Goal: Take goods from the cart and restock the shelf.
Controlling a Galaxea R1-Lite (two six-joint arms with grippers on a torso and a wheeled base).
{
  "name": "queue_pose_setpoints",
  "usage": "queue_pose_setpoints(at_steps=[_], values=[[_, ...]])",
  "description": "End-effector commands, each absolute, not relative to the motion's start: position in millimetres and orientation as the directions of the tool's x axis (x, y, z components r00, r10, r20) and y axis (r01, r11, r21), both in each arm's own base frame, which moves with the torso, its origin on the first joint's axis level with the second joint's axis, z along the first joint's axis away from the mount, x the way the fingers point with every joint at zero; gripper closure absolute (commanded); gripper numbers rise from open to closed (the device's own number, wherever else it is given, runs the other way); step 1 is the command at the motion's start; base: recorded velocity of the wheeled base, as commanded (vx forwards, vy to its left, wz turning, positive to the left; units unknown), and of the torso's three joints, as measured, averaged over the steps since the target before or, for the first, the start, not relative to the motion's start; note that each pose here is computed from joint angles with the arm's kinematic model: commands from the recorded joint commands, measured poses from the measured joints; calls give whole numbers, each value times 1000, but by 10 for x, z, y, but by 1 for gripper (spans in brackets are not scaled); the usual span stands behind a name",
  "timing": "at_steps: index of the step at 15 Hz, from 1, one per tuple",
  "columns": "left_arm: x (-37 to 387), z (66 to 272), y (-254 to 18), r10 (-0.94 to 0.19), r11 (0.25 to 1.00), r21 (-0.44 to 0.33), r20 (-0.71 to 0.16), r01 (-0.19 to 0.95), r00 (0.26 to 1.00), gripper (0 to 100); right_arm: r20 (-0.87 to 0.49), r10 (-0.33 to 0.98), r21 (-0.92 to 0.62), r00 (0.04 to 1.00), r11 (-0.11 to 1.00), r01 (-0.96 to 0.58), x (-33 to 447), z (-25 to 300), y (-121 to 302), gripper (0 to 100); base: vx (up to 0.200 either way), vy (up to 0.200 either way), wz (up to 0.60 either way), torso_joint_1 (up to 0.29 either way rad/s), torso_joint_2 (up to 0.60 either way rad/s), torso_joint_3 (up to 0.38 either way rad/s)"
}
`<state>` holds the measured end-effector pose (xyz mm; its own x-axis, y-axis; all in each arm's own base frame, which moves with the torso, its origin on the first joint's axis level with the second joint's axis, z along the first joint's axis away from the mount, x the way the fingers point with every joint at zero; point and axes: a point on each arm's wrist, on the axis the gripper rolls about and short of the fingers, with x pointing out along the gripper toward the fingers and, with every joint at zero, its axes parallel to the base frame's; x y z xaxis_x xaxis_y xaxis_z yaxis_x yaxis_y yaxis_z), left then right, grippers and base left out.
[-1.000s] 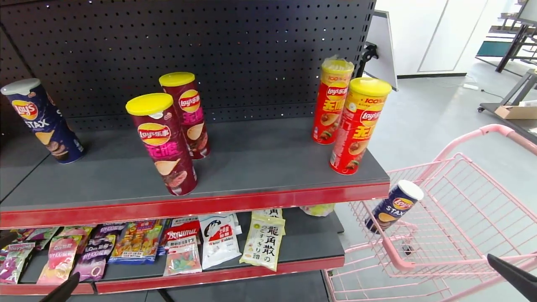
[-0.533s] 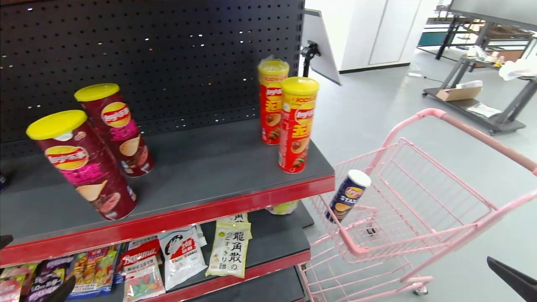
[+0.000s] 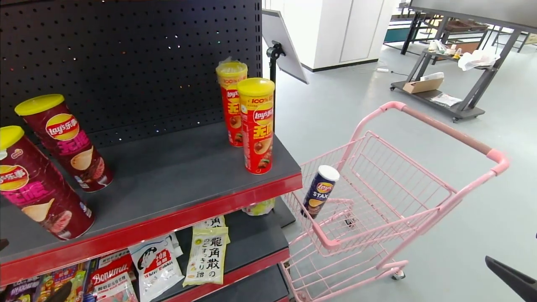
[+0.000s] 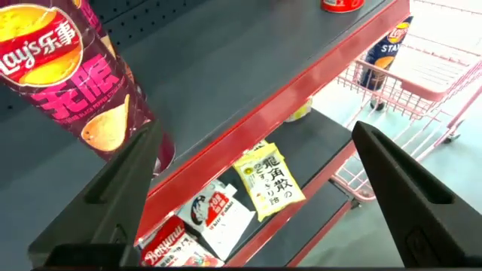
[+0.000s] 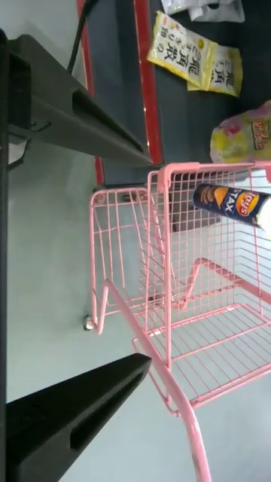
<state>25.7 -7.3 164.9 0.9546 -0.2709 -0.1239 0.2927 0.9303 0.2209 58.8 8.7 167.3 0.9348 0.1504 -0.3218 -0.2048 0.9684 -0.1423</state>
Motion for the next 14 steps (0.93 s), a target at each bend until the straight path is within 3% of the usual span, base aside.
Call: queue_pose_setpoints(at_steps=[1,9,14], values=[[214,1647,-61,-271,932,221,-106,288,957,0,-327,148,-143,933,969,-204,590,1665,86,0,0,0,0,-90,198,124],[27,1558,-6,-270,933,222,-92,284,958,0,-334,146,-143,931,969,-203,588,1645,86,0,0,0,0,-143,371,229],[17,1561,-2,-266,935,221,-86,278,960,0,-383,141,-140,913,968,-208,584,1528,84,0,0,0,0,-176,514,332]])
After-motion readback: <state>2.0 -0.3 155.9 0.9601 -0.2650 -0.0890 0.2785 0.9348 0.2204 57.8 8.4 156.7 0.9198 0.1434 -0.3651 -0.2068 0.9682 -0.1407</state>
